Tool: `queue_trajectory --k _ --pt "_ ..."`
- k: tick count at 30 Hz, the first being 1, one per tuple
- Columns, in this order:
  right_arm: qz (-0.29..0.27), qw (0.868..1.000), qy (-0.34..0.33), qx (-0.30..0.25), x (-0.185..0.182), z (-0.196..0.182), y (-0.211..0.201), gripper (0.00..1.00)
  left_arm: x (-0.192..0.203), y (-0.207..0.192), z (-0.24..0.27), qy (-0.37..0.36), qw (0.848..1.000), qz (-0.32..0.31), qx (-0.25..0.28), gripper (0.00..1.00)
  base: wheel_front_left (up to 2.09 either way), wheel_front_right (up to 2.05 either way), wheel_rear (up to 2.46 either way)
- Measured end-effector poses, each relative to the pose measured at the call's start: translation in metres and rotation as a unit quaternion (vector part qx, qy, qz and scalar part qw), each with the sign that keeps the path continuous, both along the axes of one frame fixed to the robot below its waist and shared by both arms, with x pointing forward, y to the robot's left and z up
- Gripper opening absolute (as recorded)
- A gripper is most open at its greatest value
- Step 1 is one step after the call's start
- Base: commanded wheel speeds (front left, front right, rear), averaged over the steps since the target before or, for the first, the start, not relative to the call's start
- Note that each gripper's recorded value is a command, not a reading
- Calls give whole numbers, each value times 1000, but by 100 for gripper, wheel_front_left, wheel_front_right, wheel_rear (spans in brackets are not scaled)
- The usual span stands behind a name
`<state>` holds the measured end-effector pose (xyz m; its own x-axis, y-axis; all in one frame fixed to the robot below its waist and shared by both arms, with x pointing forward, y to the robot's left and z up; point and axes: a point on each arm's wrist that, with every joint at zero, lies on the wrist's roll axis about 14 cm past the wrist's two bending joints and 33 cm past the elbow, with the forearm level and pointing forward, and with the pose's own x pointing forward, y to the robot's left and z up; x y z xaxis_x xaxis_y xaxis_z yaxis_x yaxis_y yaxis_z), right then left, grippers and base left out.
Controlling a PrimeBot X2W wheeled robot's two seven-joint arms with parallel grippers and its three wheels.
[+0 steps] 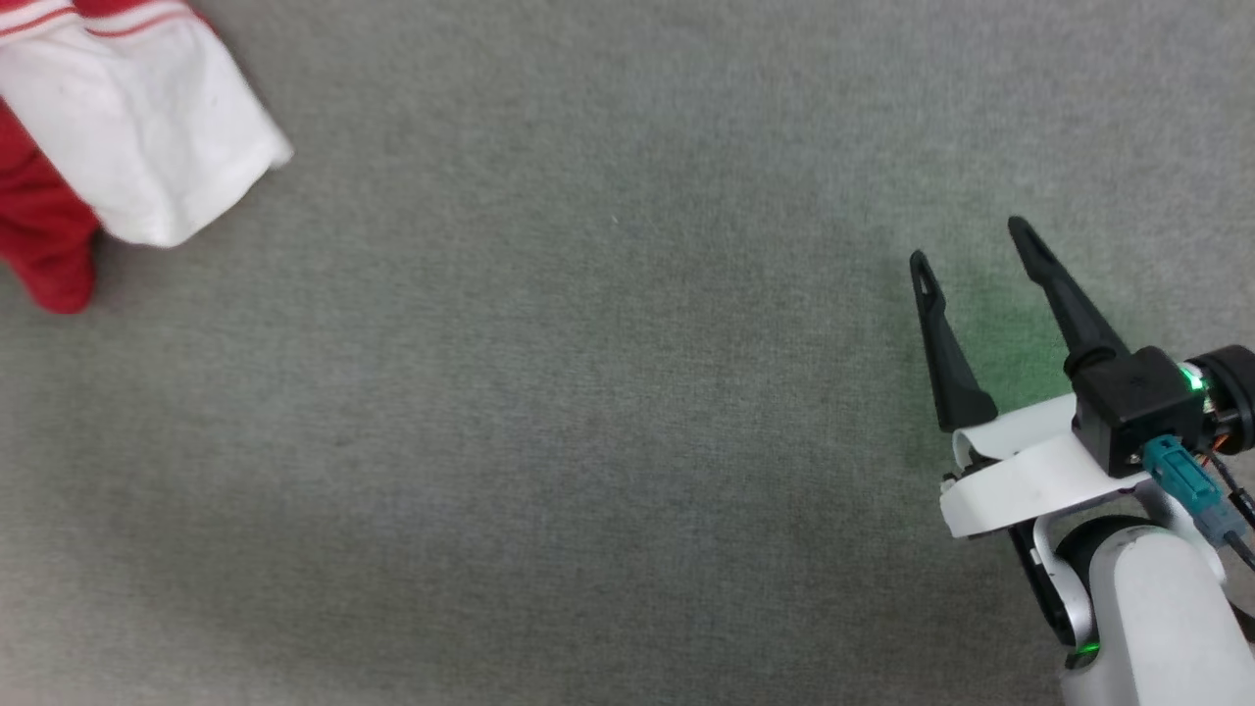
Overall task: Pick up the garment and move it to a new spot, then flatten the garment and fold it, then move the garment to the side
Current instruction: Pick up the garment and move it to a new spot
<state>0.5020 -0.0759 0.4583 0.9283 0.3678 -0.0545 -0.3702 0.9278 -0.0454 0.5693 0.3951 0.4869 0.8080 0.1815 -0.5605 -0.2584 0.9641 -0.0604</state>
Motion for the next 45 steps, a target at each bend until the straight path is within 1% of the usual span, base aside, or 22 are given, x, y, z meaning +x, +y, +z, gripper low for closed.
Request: queue_trajectory --k 6,12,18,22,25,26,31,39,45 --pt "6 1000 -13 11 -13 19 7 100 -3 0 78 -80 996 -26 42 0 0 0 0" --pt "11 999 -37 23 -26 45 12 100 -14 -18 148 -149 984 -61 71 0 0 0 0" --pt "7 997 -68 31 -39 73 10 100 -33 -46 203 -190 974 -93 86 0 0 0 0" --pt "-8 996 -84 31 -46 86 -1 100 -48 -64 227 -203 969 -109 85 0 0 0 0" --pt "-29 995 -93 29 -50 93 -16 100 -52 -85 233 -205 967 -129 79 0 0 0 0" --pt "-48 994 -96 26 -52 95 -30 100 -54 -104 233 -204 965 -148 72 0 0 0 0" --pt "-102 990 -97 23 -61 94 -70 100 -57 -150 227 -198 959 -193 57 0 0 0 0" --pt "-189 977 -96 11 -81 90 -134 100 -63 -230 205 -181 946 -268 27 0 0 0 0" --pt "-241 967 -82 7 -98 79 -171 100 -75 -296 171 -144 933 -329 -9 0 0 0 0"
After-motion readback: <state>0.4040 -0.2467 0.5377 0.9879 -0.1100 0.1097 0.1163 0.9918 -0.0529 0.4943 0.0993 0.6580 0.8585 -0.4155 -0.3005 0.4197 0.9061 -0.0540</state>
